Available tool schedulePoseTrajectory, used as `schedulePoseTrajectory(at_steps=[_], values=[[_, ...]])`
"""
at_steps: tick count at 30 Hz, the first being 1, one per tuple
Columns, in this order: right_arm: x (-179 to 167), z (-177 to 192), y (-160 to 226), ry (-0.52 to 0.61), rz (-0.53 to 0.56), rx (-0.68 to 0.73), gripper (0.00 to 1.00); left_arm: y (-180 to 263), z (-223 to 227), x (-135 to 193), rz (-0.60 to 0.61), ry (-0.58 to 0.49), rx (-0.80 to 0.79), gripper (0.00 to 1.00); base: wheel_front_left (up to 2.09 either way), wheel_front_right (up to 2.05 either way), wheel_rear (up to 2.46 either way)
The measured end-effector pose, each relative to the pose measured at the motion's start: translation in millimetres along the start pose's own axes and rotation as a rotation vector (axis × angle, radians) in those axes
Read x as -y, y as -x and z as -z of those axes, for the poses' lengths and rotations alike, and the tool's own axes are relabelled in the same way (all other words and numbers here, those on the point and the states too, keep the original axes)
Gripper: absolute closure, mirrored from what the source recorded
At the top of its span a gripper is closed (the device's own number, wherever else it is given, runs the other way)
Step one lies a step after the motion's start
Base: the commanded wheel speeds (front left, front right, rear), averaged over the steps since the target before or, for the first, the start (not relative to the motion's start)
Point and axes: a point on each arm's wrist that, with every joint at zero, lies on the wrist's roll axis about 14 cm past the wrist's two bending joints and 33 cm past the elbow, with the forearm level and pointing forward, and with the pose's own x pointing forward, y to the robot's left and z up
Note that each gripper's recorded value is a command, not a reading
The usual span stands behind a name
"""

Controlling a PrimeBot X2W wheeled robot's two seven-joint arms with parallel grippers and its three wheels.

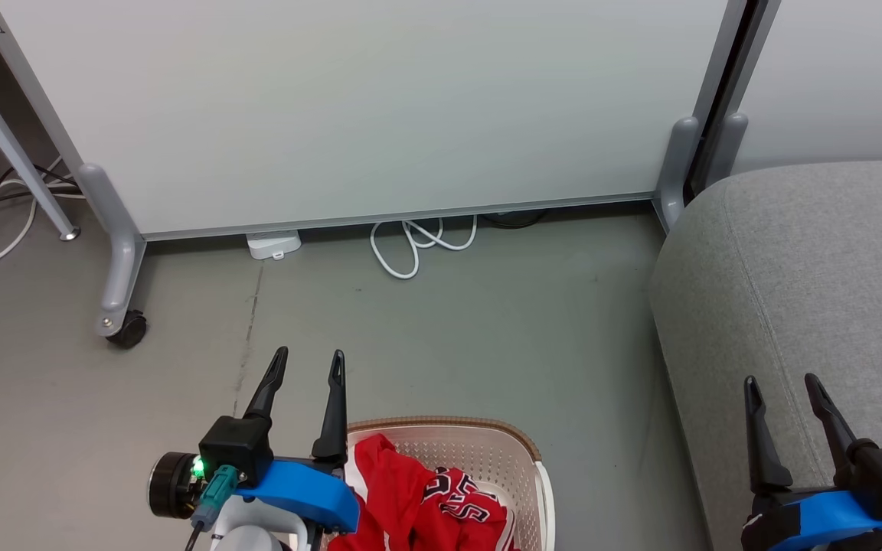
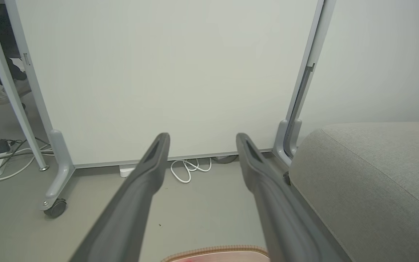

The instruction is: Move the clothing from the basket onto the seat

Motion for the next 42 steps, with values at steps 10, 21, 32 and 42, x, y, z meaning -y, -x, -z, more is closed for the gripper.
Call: schedulePoseTrajectory(at_steps=[10,21,32,42], values=[[0.8,5.7,-0.3,-0.006,0.003,-0.015,0.0,-3.2,5.0,-0.7,-0.001,0.001,-0.015,0.0,0.0,0.0,0.0],[-5.0,14.8,-14.2,-0.009,-0.015,-0.034,0.0,-21.7,27.9,-1.6,0.016,-0.029,-0.081,0.0,0.0,0.0,0.0],[-9.9,34.5,-41.7,-0.029,-0.032,-0.067,0.0,-46.3,97.8,-8.3,0.056,-0.071,-0.272,0.0,0.0,0.0,0.0],[8.3,61.8,-48.0,-0.053,0.019,-0.132,0.0,-51.8,193.0,-15.2,0.108,-0.114,-0.532,0.0,0.0,0.0,0.0]])
